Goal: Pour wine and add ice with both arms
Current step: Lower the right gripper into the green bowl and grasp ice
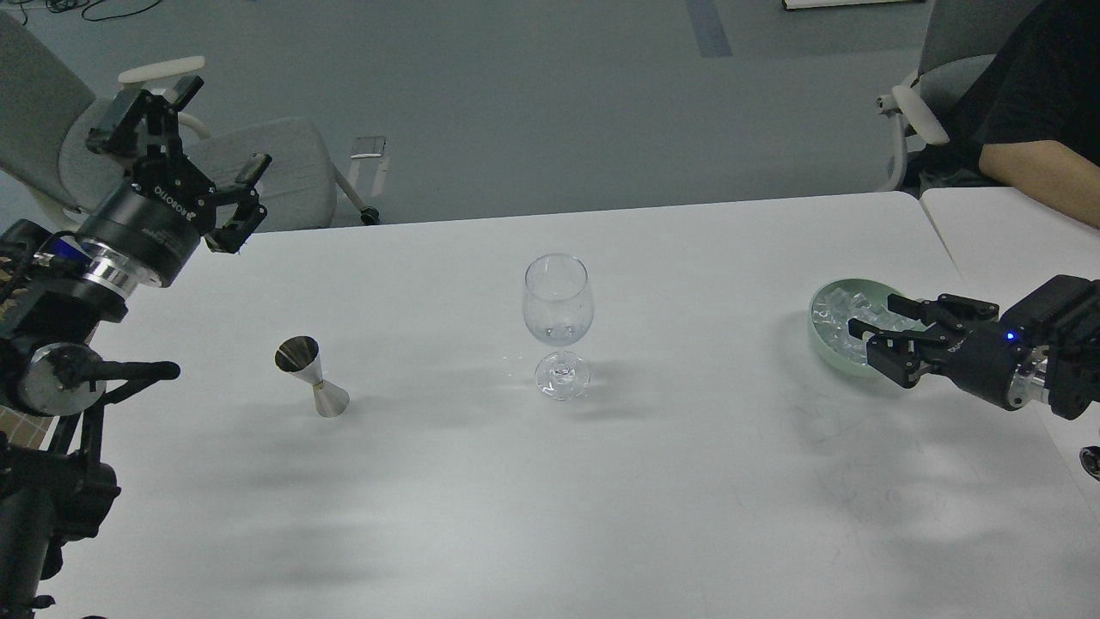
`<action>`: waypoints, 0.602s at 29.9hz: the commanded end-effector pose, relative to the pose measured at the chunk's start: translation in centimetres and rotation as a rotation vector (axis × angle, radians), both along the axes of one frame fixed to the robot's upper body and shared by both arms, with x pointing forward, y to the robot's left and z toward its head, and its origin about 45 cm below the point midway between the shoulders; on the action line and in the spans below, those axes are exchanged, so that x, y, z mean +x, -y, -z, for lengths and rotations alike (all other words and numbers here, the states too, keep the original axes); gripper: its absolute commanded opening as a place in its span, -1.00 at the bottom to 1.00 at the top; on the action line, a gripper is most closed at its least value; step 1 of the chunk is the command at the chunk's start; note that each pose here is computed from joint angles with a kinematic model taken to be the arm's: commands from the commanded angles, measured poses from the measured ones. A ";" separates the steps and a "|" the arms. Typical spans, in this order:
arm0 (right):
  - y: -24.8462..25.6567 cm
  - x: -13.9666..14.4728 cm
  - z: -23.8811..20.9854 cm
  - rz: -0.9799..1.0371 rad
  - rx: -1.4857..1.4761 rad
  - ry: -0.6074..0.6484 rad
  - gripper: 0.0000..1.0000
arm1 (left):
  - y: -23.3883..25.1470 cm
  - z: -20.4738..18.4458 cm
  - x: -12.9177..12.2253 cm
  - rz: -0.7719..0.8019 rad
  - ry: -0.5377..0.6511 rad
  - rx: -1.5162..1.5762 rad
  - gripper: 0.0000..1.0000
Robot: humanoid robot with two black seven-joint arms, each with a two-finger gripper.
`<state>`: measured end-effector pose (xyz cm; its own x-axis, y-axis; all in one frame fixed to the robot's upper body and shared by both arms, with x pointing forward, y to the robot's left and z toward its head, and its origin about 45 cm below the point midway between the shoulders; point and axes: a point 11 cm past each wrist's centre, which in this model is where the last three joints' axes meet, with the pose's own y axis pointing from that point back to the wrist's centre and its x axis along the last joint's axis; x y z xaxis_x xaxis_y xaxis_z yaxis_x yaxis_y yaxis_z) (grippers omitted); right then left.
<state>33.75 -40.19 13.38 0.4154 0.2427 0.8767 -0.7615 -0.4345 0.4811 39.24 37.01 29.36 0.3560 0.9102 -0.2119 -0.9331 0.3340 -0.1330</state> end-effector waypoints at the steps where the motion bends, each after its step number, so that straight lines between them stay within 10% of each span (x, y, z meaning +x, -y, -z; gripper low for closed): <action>1: -0.8 0.6 0.4 -0.001 0.010 0.001 0.30 | 0.0 0.0 0.0 0.000 0.001 0.001 0.96; 18: -0.8 0.9 1.2 0.005 -0.017 -0.015 -0.17 | 0.0 0.0 0.0 0.000 0.001 0.000 0.96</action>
